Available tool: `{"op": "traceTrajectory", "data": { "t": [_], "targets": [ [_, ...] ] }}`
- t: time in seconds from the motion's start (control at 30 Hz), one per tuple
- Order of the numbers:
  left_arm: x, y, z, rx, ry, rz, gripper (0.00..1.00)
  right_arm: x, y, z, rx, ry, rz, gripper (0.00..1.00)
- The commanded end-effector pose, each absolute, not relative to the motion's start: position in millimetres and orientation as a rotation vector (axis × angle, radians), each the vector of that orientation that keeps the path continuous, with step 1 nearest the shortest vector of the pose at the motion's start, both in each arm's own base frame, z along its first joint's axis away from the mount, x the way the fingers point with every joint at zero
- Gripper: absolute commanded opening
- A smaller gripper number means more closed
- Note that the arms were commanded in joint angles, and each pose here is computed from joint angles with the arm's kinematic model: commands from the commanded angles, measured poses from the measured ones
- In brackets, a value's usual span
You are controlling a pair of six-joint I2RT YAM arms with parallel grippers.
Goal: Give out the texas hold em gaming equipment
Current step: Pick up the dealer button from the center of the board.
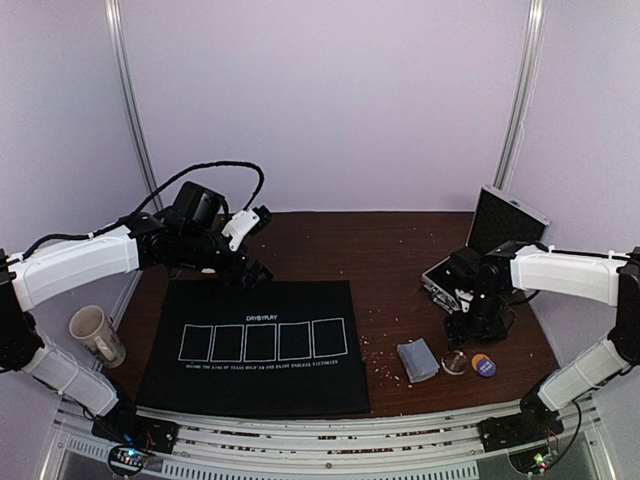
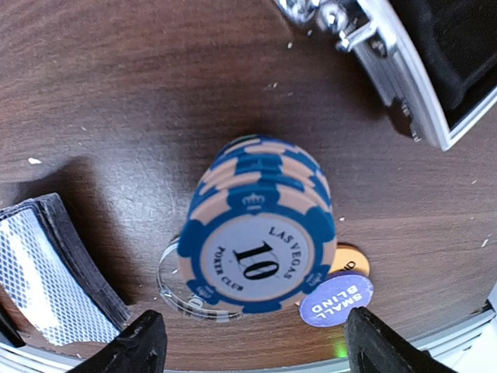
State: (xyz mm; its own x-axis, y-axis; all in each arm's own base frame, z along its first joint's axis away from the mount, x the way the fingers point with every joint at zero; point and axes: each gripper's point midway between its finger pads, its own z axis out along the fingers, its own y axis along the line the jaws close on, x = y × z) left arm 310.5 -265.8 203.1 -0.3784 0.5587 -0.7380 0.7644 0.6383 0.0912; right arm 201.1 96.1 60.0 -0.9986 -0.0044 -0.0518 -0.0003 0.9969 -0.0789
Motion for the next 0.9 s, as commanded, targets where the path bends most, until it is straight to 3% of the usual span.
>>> {"op": "traceTrajectory", "data": {
  "t": [0.0, 0.3, 0.87],
  "targets": [
    [311, -270, 215, 1.034, 2.033, -0.358, 0.98, 197, 109, 51, 0.032, 3.089, -0.054, 0.81],
    [311, -270, 213, 1.036, 2.035, -0.352, 0.98, 193, 113, 27, 0.017, 3.106, -0.053, 0.73],
    [311, -270, 210, 1.037, 2.040, -0.351, 0.98, 173, 110, 4, -0.030, 3.168, -0.105, 0.73]
  ]
}}
